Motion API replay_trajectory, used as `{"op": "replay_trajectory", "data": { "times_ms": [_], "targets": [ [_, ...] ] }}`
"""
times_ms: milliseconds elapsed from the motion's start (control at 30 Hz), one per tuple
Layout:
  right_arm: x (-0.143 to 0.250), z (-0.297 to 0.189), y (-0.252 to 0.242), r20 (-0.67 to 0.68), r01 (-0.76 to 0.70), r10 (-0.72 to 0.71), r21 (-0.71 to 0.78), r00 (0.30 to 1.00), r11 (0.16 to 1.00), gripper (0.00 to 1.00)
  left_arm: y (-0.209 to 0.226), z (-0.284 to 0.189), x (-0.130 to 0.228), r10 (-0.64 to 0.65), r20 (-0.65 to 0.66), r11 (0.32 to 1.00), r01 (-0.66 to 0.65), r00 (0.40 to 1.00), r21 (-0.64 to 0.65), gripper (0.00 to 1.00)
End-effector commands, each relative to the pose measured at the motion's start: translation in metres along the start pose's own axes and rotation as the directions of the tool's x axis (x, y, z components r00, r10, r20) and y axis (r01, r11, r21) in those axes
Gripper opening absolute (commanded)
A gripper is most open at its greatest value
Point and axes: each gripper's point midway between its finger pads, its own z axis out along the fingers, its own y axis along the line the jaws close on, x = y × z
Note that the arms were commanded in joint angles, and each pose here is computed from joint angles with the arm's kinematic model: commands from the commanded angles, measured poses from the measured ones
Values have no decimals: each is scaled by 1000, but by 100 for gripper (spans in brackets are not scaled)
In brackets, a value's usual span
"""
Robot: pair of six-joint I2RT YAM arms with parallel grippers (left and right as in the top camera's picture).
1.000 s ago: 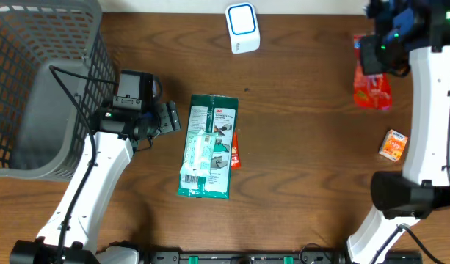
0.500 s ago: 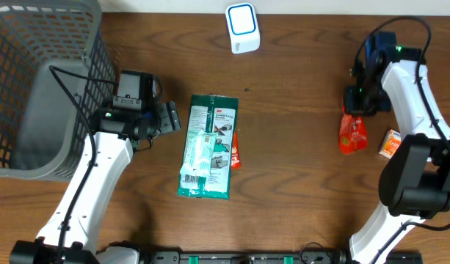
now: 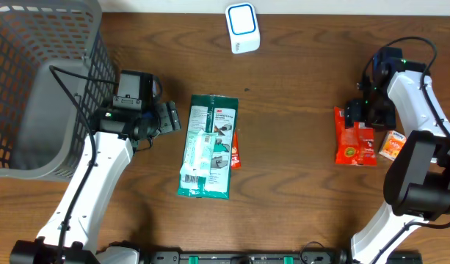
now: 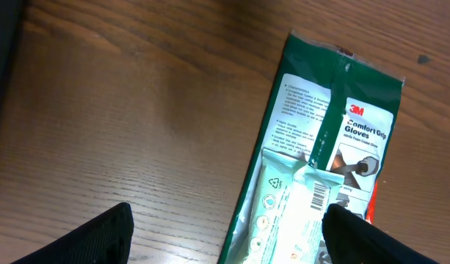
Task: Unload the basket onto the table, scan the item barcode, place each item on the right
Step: 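Carry the red bag to the table's right edge and release it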
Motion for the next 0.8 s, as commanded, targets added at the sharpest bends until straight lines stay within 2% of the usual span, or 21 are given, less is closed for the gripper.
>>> {"op": "replay_trajectory", "data": {
  "times_ms": [0,67,133,200,233,267,300,333,367,567,767],
  "targets": [
    [-12,-25,-10,51,-16,14,42,999,999,79,1,-1,-5,15,8,1000,-15,1000,-8,83],
    [-14,-33,-6,54,-18,17,19,998,1000,76,1,-1,-5,15,8,1000,-15,1000,-9,83],
    [-13,-39,11,52,-5,9,-66,999,998,71,1,-1,-5,15,8,1000,-15,1000,-9,83],
    [-11,-42,31,43,8,0,-167,999,986,60,1,-1,-5,15,8,1000,-15,1000,-9,83],
    [-8,-43,44,33,15,-7,-226,999,974,43,1,-1,-5,15,8,1000,-15,1000,-8,83],
    [-7,-43,49,30,18,-11,-248,999,969,33,1,-1,-5,15,8,1000,-15,1000,-9,83],
    [-6,-42,52,27,22,-15,-256,1000,967,18,1,-1,-5,15,8,1000,-15,1000,-8,83],
    [-6,-41,53,25,24,-18,-255,1000,967,8,1,-1,-5,15,8,1000,-15,1000,-9,83],
    [-6,-39,55,26,29,-23,-255,999,967,2,1,-1,-5,15,8,1000,-15,1000,-9,83],
    [-1,-15,69,26,62,-58,-252,998,966,1,1,-1,-5,15,8,1000,-15,1000,-9,83],
    [4,31,71,53,85,-76,-201,996,976,1,1,-1,-5,15,8,1000,-15,1000,-9,83]
  ]
}}
